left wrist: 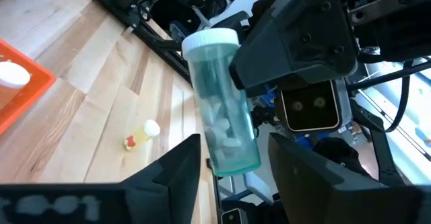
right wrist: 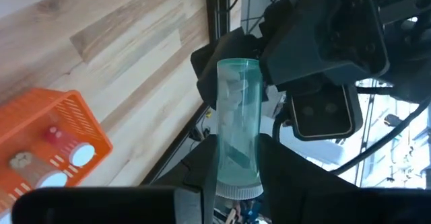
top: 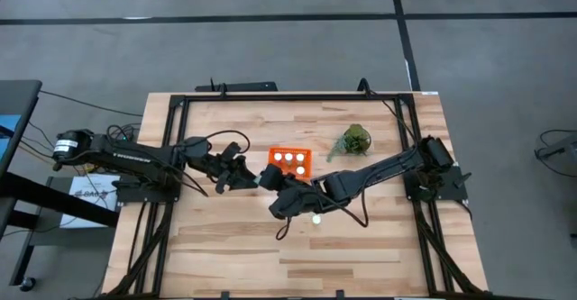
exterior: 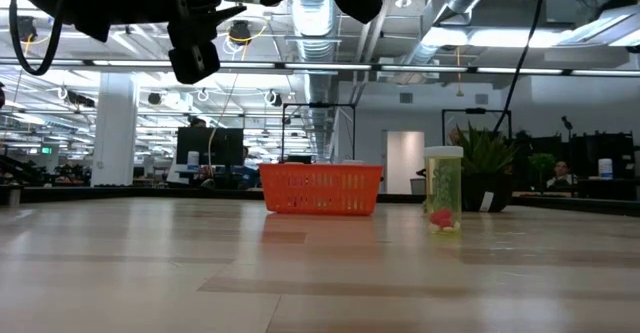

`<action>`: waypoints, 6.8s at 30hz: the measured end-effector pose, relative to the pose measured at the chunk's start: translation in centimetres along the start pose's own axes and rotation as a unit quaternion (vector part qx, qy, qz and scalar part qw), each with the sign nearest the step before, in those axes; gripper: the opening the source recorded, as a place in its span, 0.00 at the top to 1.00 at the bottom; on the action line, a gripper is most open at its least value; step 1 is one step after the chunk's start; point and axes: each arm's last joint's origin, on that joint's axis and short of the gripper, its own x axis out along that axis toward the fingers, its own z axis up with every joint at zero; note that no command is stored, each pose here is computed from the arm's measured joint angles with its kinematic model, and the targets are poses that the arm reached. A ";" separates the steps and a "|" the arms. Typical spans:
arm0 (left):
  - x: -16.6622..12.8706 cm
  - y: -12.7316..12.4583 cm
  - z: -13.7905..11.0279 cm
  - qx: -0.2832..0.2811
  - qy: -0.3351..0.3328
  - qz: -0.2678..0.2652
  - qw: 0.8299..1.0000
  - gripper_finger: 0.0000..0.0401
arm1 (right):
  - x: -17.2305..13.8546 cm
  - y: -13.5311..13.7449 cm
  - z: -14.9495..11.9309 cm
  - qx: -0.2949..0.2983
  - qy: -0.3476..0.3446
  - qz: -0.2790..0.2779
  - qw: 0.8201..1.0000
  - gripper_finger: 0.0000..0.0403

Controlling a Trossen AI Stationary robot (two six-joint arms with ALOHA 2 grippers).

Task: Pick and place pill bottles into a basket
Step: Put the blue pill bottle into the orange bin

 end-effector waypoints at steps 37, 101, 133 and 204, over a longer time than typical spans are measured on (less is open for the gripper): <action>0.0 0.2 -0.1 0.026 -0.003 0.017 1.000 0.75 | 0.1 -0.1 -0.1 0.010 -0.004 0.001 1.000 0.77; -0.1 -0.1 -0.1 0.380 -0.111 0.237 0.887 0.76 | 1.5 -3.6 -10.3 0.617 -0.116 0.133 0.767 0.42; -0.4 -0.3 -0.1 0.410 -0.103 0.242 0.874 0.76 | 2.7 -4.3 -12.1 0.628 -0.157 0.131 0.751 0.59; -7.4 3.0 -5.3 0.317 -0.092 0.416 0.848 0.31 | 7.0 6.6 -12.6 0.637 -0.029 0.241 0.732 0.72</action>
